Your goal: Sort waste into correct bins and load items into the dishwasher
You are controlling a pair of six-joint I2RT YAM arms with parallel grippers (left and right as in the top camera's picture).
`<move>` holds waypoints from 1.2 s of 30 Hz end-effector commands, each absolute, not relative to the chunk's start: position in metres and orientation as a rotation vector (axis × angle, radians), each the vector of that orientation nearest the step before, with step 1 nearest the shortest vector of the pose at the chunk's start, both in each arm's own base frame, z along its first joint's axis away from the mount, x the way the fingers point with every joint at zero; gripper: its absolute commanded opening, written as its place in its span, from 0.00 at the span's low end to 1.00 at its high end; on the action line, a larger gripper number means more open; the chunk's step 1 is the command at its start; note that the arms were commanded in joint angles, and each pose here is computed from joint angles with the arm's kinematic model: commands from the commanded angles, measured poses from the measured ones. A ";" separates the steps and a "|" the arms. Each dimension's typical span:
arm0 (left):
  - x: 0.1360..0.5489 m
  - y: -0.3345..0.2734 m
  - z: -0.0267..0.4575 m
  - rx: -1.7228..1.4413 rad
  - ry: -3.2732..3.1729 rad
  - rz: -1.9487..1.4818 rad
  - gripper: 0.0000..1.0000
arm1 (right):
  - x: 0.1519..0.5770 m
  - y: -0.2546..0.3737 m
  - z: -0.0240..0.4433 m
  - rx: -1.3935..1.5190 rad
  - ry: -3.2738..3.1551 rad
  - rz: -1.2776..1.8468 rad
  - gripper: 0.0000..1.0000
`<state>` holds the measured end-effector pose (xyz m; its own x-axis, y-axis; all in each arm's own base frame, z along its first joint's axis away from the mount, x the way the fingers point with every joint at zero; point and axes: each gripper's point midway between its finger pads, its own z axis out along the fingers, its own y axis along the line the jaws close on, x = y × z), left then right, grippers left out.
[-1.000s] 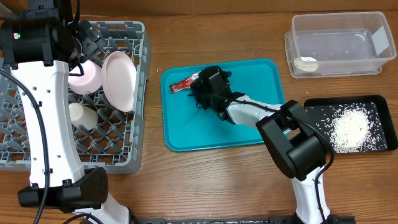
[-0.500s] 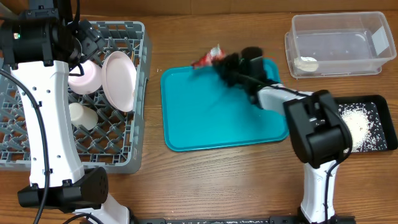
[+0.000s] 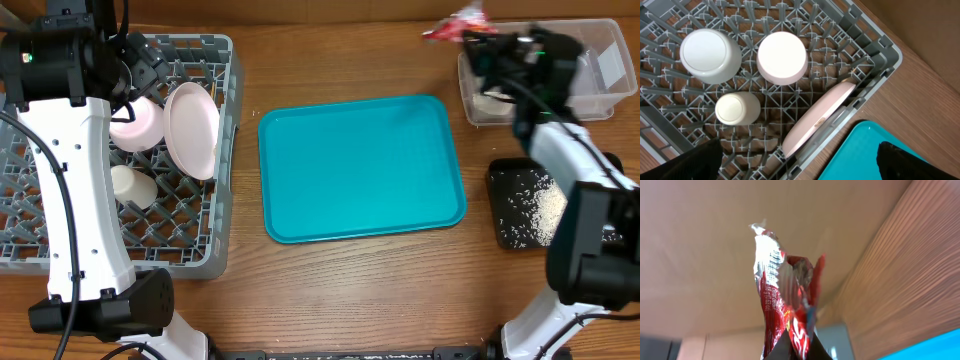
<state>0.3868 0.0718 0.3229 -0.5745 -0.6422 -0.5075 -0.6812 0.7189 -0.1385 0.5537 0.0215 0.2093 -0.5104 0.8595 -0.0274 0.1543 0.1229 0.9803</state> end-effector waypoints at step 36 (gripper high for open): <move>0.387 0.074 0.321 -1.014 2.386 0.115 1.00 | 0.452 -0.154 0.280 0.656 1.724 1.268 1.00</move>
